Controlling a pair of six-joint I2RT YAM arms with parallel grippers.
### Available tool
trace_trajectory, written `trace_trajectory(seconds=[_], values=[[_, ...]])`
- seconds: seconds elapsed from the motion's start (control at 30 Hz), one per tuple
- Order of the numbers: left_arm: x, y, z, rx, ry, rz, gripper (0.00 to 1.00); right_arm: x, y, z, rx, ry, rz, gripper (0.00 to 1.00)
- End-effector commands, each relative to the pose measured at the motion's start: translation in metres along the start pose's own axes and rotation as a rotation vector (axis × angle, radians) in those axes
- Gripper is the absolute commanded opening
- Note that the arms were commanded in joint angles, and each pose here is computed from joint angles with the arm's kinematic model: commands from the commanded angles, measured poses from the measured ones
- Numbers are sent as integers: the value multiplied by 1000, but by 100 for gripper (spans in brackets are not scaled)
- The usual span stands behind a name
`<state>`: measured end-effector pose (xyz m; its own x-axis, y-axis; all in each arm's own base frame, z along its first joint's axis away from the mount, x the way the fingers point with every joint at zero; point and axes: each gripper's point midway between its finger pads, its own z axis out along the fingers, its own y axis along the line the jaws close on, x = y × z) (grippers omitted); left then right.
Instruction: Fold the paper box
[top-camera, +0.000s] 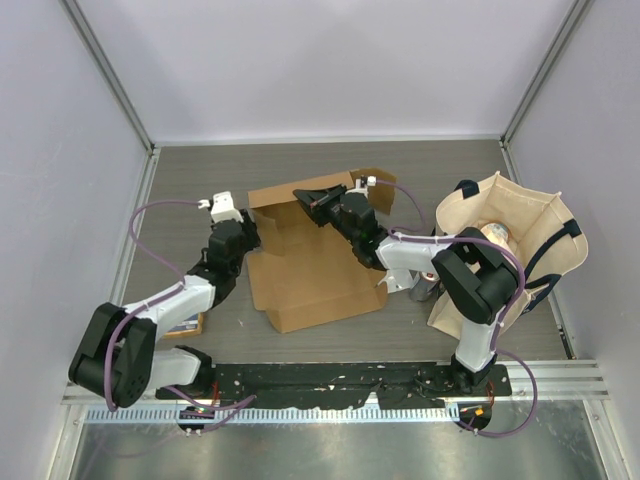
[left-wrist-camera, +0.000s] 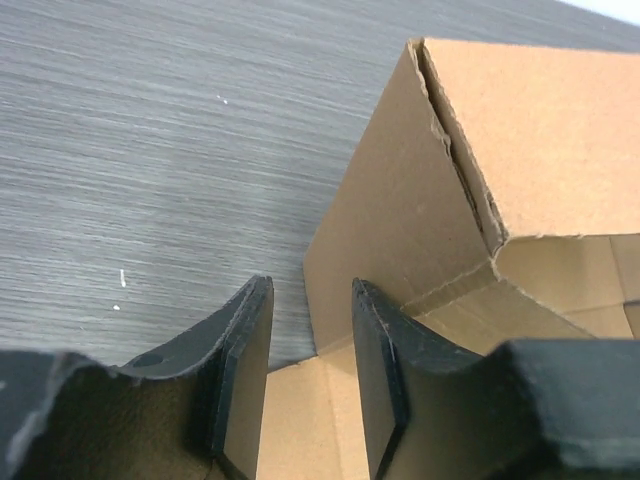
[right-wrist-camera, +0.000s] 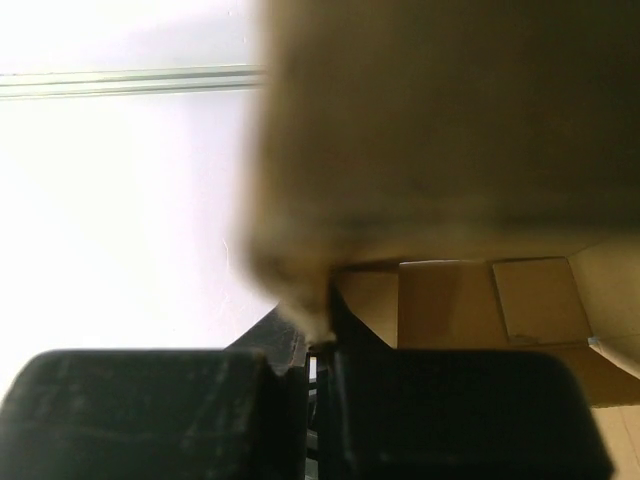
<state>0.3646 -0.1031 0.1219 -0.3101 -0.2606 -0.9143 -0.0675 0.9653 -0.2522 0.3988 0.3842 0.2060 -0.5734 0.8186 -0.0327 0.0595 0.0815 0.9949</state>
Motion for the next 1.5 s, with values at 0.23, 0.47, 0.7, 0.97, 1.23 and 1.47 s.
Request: trace_trajectory(seconds=[0.23,0.47,0.7,0.97,1.23,1.47], values=[[-30,4,-25,2,-175,-91,55,10,1,1,15,22,-15,2],[-27,10,-26,-13,-172,-22,48,11,-16,-3,45,31,-101,2],[-28,8,-22,-6,-174,18,62,12,-27,-1,81,32,-132,2],[-38,-1,-3,-20,-195,3,64,17,-23,2,67,46,-104,2],[-45,-11,3,12,-229,-14,72,23,-8,4,30,65,-66,2],[-28,-19,-26,163,-212,19,76,21,0,0,13,63,-79,2]])
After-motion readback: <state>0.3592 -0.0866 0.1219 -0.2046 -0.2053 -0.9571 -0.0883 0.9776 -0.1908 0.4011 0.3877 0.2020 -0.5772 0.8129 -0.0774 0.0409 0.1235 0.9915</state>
